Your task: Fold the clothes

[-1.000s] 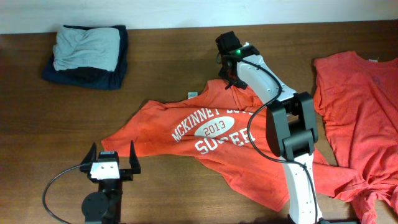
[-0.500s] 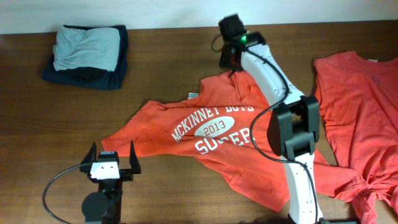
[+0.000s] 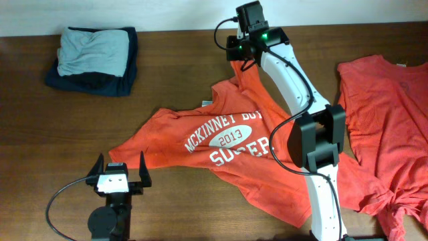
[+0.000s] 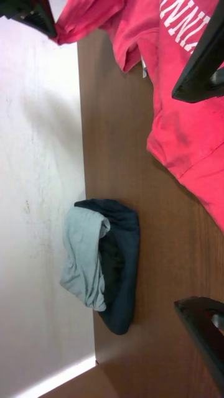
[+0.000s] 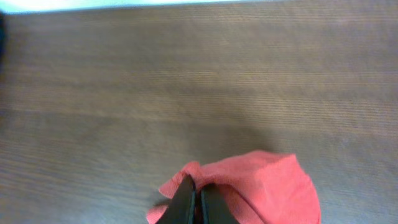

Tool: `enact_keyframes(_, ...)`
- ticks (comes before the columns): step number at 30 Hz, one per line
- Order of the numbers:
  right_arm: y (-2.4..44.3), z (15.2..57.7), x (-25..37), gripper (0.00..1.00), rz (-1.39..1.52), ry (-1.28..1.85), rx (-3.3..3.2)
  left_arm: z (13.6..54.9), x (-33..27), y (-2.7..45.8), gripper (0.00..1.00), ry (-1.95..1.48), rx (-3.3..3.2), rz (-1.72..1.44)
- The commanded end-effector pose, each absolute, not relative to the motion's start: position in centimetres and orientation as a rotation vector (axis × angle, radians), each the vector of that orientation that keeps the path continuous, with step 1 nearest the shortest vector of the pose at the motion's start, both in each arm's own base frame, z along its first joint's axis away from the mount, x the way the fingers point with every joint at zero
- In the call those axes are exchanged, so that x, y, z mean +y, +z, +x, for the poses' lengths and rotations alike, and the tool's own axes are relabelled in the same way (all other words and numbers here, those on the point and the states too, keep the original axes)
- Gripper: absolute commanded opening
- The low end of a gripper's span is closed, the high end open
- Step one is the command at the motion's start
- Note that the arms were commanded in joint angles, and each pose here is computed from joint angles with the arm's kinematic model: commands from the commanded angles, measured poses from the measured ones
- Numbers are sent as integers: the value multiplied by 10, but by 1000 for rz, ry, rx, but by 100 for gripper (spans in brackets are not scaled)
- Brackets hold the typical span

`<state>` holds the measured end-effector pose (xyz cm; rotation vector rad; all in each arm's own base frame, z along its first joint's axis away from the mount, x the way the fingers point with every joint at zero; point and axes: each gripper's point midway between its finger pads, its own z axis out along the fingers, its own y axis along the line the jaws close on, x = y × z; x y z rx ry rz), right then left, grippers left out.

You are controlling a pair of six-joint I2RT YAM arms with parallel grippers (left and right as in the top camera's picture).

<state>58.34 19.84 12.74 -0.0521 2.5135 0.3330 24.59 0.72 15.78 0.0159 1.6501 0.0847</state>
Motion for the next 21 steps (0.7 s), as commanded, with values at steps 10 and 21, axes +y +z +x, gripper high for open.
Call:
enact_keyframes(10, 164, 585, 279, 4, -275, 480, 2325, 246, 5, 157, 99, 85, 1649, 35)
enact_keyframes(21, 196, 569, 359, 4, -543, 491, 2103, 246, 5, 157, 99, 85, 1649, 35)
